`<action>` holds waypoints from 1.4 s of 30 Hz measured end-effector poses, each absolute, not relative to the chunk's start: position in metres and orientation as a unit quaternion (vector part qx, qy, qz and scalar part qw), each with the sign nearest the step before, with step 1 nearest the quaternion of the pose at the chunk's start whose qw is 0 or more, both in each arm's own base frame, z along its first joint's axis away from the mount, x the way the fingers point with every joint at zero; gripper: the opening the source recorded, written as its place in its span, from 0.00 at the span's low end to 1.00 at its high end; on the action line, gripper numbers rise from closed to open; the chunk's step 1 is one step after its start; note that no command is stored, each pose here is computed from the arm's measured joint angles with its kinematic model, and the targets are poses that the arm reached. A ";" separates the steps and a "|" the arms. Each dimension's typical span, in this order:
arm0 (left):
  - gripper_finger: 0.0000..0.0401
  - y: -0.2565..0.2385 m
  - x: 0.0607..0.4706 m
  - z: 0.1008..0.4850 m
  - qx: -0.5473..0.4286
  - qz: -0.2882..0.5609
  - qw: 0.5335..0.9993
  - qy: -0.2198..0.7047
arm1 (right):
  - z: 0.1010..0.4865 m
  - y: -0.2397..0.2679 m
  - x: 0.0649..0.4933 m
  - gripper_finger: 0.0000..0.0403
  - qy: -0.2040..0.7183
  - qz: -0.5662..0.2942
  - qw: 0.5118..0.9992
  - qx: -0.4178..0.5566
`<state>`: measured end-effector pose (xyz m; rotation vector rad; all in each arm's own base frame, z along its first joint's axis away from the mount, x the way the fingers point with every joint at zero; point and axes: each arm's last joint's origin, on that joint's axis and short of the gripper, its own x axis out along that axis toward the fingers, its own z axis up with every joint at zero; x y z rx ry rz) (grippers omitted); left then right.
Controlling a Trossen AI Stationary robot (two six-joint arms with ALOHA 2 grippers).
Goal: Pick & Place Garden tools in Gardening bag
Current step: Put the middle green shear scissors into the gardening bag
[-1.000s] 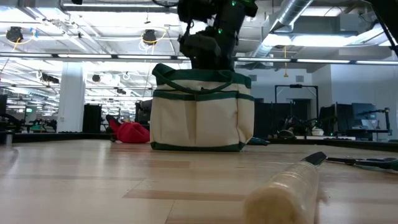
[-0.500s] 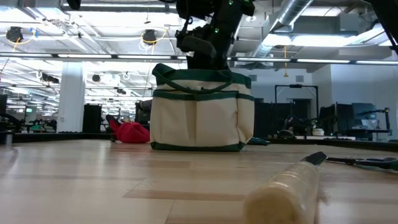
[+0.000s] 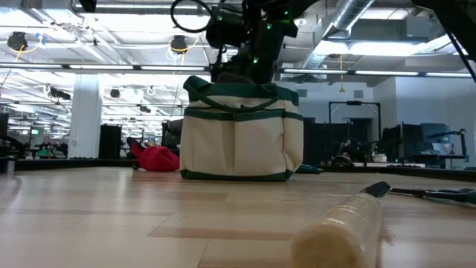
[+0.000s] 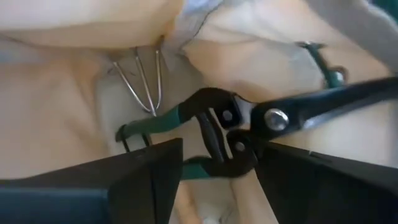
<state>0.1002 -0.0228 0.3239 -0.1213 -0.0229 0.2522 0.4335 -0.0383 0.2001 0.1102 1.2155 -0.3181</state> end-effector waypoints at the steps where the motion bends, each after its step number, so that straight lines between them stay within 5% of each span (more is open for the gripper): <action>1: 0.01 -0.023 0.100 0.324 -0.060 0.126 0.990 -0.011 | 0.198 -0.037 0.435 0.46 0.568 -0.148 0.808 0.050; 7: 0.01 -0.023 0.100 0.324 -0.061 0.126 0.990 -0.010 | 0.197 -0.033 0.437 0.40 0.563 -0.137 0.813 0.054; 17: 0.01 -0.023 0.100 0.323 -0.059 0.126 0.990 -0.007 | 0.213 -0.029 0.440 0.04 0.531 -0.076 0.839 0.090; 31: 0.01 -0.023 0.100 0.322 -0.058 0.129 0.990 -0.004 | 0.238 -0.045 0.425 0.03 0.522 -0.093 0.843 0.095; 42: 0.01 -0.023 0.100 0.322 -0.079 0.129 0.989 -0.007 | 0.261 -0.046 0.413 0.03 0.572 -0.079 0.816 0.002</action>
